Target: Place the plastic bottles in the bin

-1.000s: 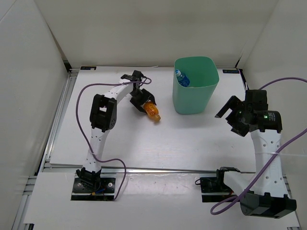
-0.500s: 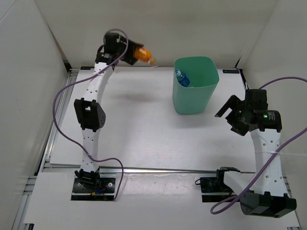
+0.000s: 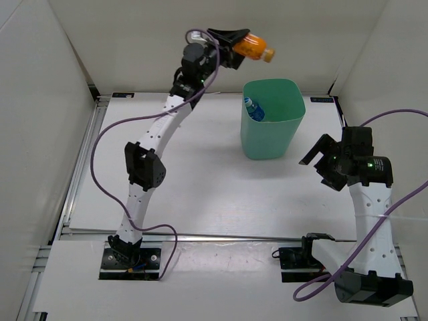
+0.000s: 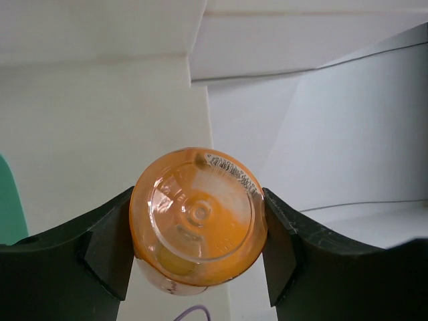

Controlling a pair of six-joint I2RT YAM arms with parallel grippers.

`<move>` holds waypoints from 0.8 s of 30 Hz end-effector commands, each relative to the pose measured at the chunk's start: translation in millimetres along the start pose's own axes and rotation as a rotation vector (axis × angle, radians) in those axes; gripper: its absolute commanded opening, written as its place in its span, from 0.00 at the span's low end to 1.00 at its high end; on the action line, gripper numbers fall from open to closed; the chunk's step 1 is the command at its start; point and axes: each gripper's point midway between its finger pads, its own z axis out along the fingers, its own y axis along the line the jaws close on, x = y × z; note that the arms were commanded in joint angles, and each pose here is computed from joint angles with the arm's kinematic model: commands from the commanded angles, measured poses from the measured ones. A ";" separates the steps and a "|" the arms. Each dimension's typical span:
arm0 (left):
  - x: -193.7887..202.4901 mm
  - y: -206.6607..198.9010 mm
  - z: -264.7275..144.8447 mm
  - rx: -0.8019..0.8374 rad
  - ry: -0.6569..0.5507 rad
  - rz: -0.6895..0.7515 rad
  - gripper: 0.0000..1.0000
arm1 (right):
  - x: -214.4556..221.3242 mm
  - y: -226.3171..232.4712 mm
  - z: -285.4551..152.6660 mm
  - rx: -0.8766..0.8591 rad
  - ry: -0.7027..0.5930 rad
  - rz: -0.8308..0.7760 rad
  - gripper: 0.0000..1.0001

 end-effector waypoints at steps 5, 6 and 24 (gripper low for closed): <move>32.2 44.1 9.1 -0.048 0.066 -0.056 0.60 | -2.4 2.1 -6.1 -0.022 -0.026 -0.006 1.00; 32.2 44.7 9.1 -0.047 0.066 -0.044 0.68 | -2.4 2.2 -8.2 -0.027 -0.034 -0.007 1.00; 42.3 27.6 -8.1 -0.036 0.215 -0.012 1.00 | -6.5 5.1 -8.5 -0.029 -0.034 -0.017 1.00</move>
